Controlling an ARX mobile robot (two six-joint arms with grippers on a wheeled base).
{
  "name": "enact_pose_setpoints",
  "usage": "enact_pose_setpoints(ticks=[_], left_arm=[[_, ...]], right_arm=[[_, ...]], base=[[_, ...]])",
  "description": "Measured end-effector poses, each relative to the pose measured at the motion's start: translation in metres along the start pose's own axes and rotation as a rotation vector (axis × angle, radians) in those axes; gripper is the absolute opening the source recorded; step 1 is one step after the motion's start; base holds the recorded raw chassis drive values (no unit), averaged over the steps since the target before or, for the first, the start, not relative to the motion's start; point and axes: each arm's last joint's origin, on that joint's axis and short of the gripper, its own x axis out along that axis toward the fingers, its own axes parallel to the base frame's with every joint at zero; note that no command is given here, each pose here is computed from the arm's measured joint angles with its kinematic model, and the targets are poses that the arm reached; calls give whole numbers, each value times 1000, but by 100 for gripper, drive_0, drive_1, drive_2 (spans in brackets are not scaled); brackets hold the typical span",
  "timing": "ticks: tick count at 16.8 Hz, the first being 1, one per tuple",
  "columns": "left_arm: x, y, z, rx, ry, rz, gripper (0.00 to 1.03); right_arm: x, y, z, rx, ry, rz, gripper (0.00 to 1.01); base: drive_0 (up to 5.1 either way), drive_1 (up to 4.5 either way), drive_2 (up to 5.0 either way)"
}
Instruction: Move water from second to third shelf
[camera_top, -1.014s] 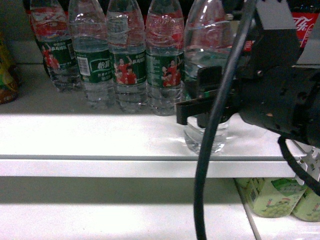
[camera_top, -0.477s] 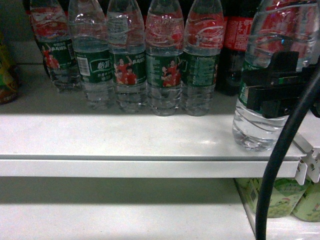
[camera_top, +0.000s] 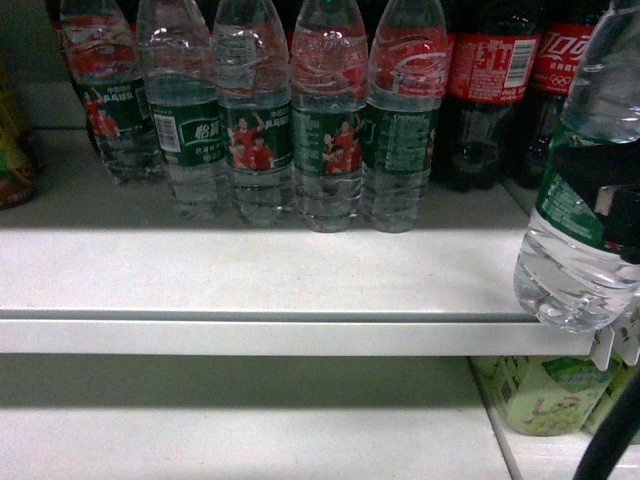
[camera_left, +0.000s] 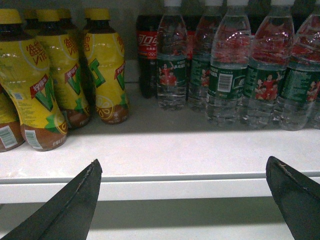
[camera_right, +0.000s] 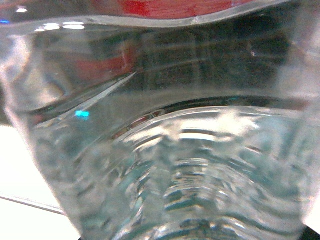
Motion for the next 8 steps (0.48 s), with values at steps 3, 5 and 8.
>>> enact_pose_setpoints(ticks=[3, 5, 8], left_arm=[[0, 0, 0, 0, 0, 0, 98], [0, 0, 0, 0, 0, 0, 98], [0, 0, 0, 0, 0, 0, 98]], right_arm=[[-13, -6, 2, 17, -47, -5, 42], [-22, -10, -7, 21, -25, -11, 42], [-34, -17, -18, 30, 8, -29, 42]], base=[[0, 0, 0], [0, 0, 0], [0, 0, 0]])
